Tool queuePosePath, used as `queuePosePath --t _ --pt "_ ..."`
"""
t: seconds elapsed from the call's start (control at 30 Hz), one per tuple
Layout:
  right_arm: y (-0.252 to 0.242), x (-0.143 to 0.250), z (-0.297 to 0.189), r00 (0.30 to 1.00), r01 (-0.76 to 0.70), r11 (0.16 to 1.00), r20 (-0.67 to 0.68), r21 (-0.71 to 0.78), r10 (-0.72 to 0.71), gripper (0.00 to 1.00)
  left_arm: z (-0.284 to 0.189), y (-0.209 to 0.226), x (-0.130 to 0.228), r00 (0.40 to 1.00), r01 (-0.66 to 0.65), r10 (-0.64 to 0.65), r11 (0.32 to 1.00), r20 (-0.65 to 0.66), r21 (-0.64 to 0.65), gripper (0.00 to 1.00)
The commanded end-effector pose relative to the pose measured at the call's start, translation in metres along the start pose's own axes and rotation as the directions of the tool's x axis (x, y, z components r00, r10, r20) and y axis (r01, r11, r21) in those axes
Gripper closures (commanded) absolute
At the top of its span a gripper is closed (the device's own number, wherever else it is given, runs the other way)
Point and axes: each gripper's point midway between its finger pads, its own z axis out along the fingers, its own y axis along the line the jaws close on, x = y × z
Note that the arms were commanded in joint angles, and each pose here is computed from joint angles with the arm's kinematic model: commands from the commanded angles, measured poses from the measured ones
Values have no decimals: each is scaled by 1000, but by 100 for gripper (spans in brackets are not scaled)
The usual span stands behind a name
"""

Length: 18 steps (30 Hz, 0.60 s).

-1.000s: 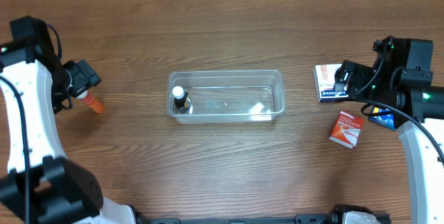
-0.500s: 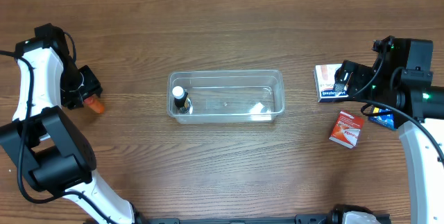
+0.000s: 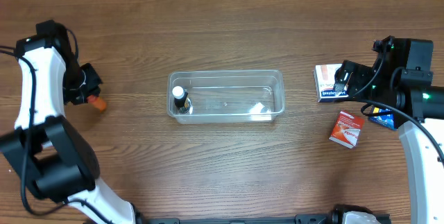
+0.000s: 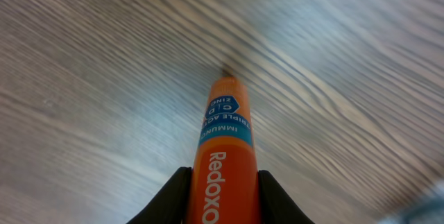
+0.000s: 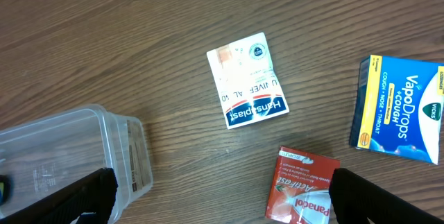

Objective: Pack container
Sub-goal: 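Move left gripper to the orange tube and grasp it, then place the orange tube beside the black bottle in the container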

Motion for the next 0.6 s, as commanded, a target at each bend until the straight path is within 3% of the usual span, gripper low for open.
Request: queuePosePath --t 0.0,0.13,0.23,0.4,0.57 --pt "2 -8 -6 1000 -6 1000 26 -10 6 0 -90 -37 25 974 -123 101 988 204 94 96" --pt "2 -8 -6 1000 -6 1000 26 -10 7 0 -151 -75 78 914 -288 221 944 340 160 96" --pt "2 -8 -6 1000 -6 1000 26 -10 7 0 -171 -100 110 877 -383 292 904 382 188 96" --pt "2 -8 -6 1000 -6 1000 26 -10 7 0 -158 -129 148 860 -474 408 861 305 184 96" --pt "3 -8 -6 1000 -6 1000 25 -10 6 0 -135 -148 161 843 -525 487 837 228 155 96"
